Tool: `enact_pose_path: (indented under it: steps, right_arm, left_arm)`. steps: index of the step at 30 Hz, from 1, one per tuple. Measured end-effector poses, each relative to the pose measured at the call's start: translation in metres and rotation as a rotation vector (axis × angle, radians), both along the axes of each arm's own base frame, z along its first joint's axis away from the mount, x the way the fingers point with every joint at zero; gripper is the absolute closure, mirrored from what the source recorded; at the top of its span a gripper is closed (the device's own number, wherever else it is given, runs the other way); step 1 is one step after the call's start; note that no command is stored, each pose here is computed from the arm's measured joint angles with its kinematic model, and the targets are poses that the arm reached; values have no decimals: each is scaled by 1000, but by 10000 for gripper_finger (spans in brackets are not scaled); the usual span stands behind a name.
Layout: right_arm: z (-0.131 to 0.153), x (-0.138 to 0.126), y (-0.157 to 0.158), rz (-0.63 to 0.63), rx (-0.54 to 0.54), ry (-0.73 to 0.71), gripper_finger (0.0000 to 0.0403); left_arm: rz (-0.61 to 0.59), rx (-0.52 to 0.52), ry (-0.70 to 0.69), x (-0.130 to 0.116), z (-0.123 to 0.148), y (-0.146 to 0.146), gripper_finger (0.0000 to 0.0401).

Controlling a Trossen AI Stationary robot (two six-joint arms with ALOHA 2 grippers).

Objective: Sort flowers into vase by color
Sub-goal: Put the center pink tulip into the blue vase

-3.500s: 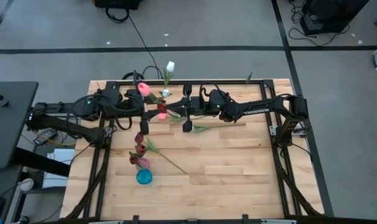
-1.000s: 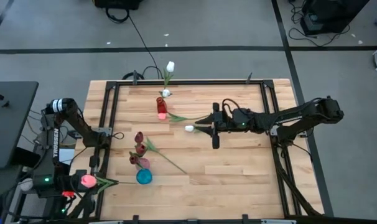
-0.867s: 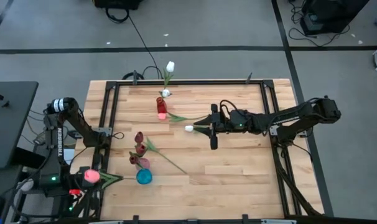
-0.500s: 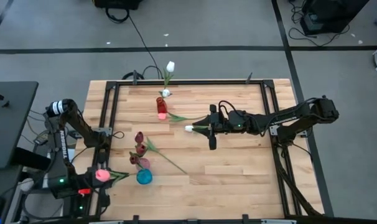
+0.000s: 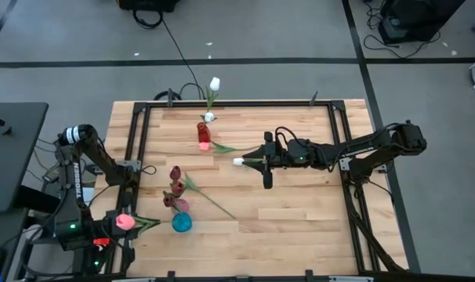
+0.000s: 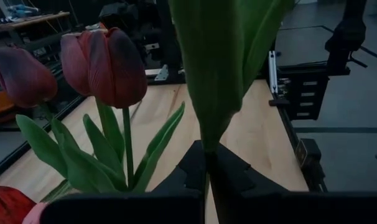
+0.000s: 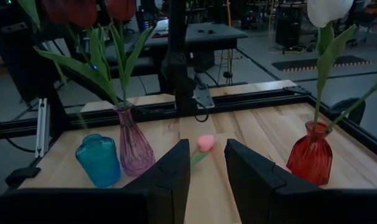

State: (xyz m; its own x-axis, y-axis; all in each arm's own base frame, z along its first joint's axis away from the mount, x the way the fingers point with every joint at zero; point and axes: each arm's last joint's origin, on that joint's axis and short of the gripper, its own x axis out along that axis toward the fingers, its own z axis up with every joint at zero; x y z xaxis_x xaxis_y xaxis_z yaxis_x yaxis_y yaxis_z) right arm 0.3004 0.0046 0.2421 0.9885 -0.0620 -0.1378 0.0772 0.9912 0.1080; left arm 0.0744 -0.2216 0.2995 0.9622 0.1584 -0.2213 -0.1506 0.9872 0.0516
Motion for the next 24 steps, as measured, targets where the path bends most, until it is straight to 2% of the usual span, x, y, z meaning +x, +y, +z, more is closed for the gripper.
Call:
enact_pose_path:
  steps: [7,17,20,24]
  right_arm:
    - [0,0,0,0,0,1,288]
    - [0,0,0,-1,6,0,288]
    - [0,0,0,-1,7,0,288]
    - [0,0,0,-1,7,1,288]
  left_arm:
    - [-2,-6,14,0,-2,0,387]
    - [65,-56,161,18,-23,7,379]
    - [72,-57,220,22,-24,8,349]
    - [67,-71,256,24,-20,8,278]
